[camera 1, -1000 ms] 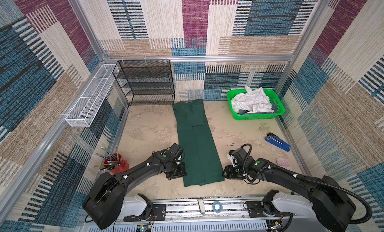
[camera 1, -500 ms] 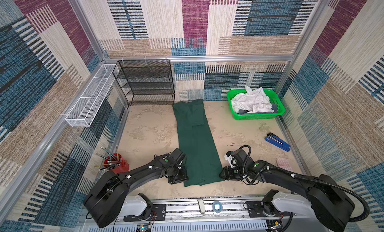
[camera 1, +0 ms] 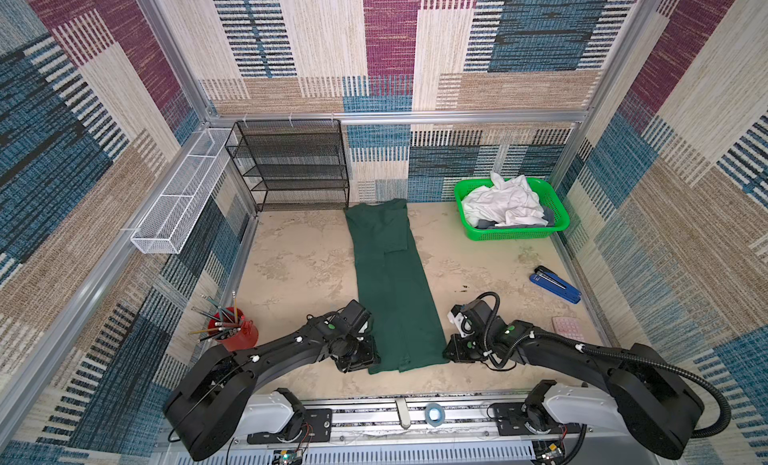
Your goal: Fold and stack the t-shirts
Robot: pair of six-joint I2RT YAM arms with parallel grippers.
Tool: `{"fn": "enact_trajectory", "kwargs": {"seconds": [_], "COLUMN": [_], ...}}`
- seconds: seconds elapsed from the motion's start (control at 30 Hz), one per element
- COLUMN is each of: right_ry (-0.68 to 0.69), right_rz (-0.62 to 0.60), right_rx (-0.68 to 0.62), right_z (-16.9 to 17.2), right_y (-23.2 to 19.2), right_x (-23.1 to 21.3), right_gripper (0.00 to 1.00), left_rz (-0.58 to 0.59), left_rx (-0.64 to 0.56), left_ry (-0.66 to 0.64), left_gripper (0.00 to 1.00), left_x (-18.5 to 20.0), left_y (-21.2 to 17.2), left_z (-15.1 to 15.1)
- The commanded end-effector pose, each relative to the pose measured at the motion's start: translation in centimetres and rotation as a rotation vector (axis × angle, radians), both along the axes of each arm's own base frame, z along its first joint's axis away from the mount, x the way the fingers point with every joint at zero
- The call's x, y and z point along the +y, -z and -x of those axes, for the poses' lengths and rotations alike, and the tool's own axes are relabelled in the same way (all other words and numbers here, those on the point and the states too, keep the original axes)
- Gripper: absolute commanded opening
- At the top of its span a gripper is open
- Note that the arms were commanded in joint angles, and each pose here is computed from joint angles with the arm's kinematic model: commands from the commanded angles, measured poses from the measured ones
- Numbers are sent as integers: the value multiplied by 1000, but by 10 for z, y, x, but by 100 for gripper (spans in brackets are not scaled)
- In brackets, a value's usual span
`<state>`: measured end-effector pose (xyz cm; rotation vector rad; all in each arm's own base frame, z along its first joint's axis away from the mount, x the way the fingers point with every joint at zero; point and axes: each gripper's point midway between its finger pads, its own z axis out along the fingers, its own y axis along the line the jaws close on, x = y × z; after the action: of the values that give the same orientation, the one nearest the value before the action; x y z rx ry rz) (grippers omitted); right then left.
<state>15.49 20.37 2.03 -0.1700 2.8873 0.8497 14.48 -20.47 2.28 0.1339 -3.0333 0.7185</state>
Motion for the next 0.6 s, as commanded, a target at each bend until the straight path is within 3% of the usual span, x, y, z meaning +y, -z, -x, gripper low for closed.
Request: {"fn": "enact_trajectory", "kwargs": {"seconds": [0.0, 0.3, 0.57], "right_ry": [-3, -6, -10], "right_rz": [32, 29, 25], "right_rx": [10, 9, 8], "right_z": [3, 1, 1], "right_y": [5, 4, 4], "right_x": [-5, -3, -2], "right_gripper": [11, 0, 0], "left_rz": [-77, -122, -157], "left_rx": [43, 91, 90], "left_ry": [-29, -29, -61], "left_gripper": [43, 42, 39], "left_x": [16, 27, 42], "left_y": [13, 22, 23], "left_z": [11, 26, 36]}}
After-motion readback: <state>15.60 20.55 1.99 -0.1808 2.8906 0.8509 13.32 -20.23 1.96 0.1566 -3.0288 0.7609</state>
